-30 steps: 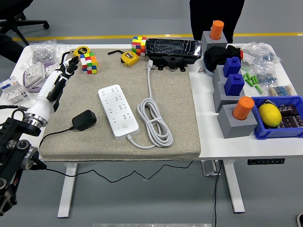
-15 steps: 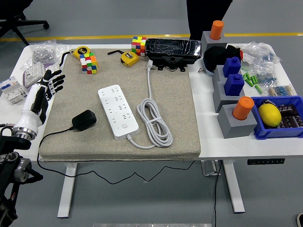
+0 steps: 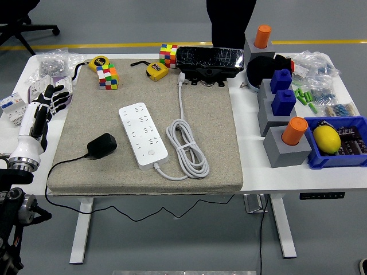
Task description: Pick up the plug,place it near the board,insert it into the board,press the button
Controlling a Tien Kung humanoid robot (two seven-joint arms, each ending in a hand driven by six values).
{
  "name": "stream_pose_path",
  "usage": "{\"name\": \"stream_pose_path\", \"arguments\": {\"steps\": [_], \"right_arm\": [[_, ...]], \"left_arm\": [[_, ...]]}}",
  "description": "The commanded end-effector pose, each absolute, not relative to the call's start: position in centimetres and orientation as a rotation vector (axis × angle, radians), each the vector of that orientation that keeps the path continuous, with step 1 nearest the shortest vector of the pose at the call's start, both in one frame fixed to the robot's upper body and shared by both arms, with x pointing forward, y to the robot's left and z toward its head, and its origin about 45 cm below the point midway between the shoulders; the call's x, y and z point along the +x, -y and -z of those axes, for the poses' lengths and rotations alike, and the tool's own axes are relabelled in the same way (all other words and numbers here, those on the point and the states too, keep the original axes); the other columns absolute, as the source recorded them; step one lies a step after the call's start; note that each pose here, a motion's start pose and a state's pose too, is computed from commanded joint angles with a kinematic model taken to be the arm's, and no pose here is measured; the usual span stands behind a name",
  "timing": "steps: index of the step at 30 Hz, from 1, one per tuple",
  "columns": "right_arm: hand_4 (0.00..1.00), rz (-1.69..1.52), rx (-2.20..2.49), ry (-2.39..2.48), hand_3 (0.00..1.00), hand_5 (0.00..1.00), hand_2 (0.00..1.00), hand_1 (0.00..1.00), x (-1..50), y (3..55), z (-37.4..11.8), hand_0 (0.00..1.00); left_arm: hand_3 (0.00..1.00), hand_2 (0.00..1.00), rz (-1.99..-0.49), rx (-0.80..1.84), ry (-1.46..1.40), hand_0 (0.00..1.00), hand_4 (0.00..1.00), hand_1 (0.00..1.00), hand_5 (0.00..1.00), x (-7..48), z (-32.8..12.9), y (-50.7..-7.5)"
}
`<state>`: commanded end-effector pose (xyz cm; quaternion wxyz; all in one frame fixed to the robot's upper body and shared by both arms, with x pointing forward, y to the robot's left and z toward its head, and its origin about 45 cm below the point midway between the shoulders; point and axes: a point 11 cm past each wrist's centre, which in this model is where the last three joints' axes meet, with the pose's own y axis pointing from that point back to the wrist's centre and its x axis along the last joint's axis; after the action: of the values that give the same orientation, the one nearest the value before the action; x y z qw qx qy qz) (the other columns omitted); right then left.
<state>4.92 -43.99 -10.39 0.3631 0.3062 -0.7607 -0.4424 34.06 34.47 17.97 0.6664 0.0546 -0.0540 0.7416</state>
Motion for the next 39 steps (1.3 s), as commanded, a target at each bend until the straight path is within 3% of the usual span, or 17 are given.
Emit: {"name": "stream_pose_path", "arguments": {"steps": [11, 12, 23, 24, 35, 36, 39], "right_arm": [[0.998, 1.139, 0.798, 1.952, 0.789, 0.998, 0.769, 0.784, 5.2, 43.7, 10.4, 0.816], [0.998, 1.138, 0.797, 1.950, 0.790, 0.998, 0.769, 0.784, 5.2, 43.8, 10.4, 0.815], [0.998, 1.137, 0.807, 1.939, 0.790, 0.998, 0.769, 0.784, 5.6, 43.7, 10.4, 0.817], [0.998, 1.138, 0.807, 1.936, 0.789, 0.998, 0.769, 0.781, 5.6, 43.6, 10.4, 0.816], [0.998, 1.152, 0.800, 1.918, 0.770, 0.998, 0.752, 0.769, 5.9, 43.7, 10.4, 0.807], [0.998, 1.153, 0.801, 1.917, 0.749, 0.998, 0.736, 0.758, 5.9, 43.6, 10.4, 0.800], [0.998, 1.153, 0.804, 1.919, 0.749, 0.998, 0.736, 0.758, 6.0, 43.6, 10.4, 0.800]], "left_arm": [[0.750, 0.696, -1.705, 0.137, 0.152, 0.717, 0.998, 0.719, 0.877, 34.0, -18.6, -34.7], [0.741, 0.679, -1.707, 0.138, 0.153, 0.702, 0.998, 0.691, 0.760, 34.0, -18.6, -34.7], [0.733, 0.669, -1.715, 0.156, 0.167, 0.692, 0.985, 0.685, 0.701, 34.1, -18.7, -34.4], [0.716, 0.665, -1.715, 0.159, 0.167, 0.698, 0.937, 0.683, 0.633, 34.1, -18.7, -34.4], [0.713, 0.664, -1.716, 0.168, 0.186, 0.691, 0.940, 0.681, 0.633, 34.3, -19.1, -34.3], [0.659, 0.660, -1.717, 0.169, 0.184, 0.687, 0.922, 0.679, 0.610, 34.3, -19.1, -34.4], [0.659, 0.660, -1.718, 0.173, 0.180, 0.687, 0.922, 0.679, 0.610, 34.1, -18.9, -34.4]]}}
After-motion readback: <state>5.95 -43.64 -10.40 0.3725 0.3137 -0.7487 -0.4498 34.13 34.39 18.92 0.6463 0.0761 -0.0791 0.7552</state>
